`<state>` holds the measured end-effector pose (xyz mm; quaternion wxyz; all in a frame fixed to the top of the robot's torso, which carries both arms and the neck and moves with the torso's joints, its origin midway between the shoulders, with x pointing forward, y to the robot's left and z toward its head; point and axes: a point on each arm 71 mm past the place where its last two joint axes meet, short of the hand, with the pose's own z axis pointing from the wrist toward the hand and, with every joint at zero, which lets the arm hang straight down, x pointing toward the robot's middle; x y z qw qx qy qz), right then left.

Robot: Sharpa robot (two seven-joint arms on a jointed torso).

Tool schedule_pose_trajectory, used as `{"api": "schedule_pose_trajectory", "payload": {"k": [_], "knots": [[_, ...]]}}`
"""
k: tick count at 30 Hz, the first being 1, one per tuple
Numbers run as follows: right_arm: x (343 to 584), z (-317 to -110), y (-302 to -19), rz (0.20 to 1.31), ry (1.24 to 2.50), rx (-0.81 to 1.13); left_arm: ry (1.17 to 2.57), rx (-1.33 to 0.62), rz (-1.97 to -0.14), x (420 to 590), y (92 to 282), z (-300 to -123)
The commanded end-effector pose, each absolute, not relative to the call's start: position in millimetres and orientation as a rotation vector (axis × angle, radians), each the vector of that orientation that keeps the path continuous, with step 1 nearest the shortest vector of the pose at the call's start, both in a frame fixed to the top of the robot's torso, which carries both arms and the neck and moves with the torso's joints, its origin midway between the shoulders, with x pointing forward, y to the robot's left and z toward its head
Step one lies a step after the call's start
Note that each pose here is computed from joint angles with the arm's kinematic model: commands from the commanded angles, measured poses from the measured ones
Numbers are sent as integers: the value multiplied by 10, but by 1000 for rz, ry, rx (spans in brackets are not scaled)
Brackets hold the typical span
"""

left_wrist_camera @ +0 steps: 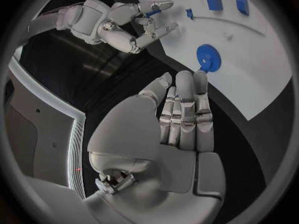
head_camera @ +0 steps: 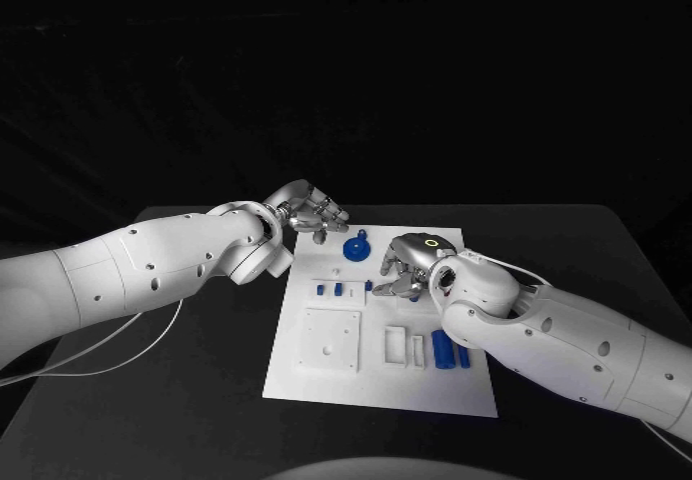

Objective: Assemble the parts on the task board

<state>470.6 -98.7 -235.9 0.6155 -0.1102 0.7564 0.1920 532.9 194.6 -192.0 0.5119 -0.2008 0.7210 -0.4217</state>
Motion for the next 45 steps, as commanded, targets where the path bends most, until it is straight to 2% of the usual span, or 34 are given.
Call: {"api": "schedule_pose_trajectory", "payload": {"k": [1, 9, 22, 45], "knots": [[4697, -2358, -951, 468, 1748, -290, 1742, -483, -1028, 5329, 1923, -1913], [4735, -2382, -904, 488, 1793, -323, 1747, -483, -1027, 5331, 1917, -1916], [4798, -2404, -847, 462, 1851, -343, 1754, -483, -1027, 5331, 1904, -1919], [4848, -2433, -765, 457, 1850, -336, 1756, -484, -1025, 5332, 1889, -1912]]}}
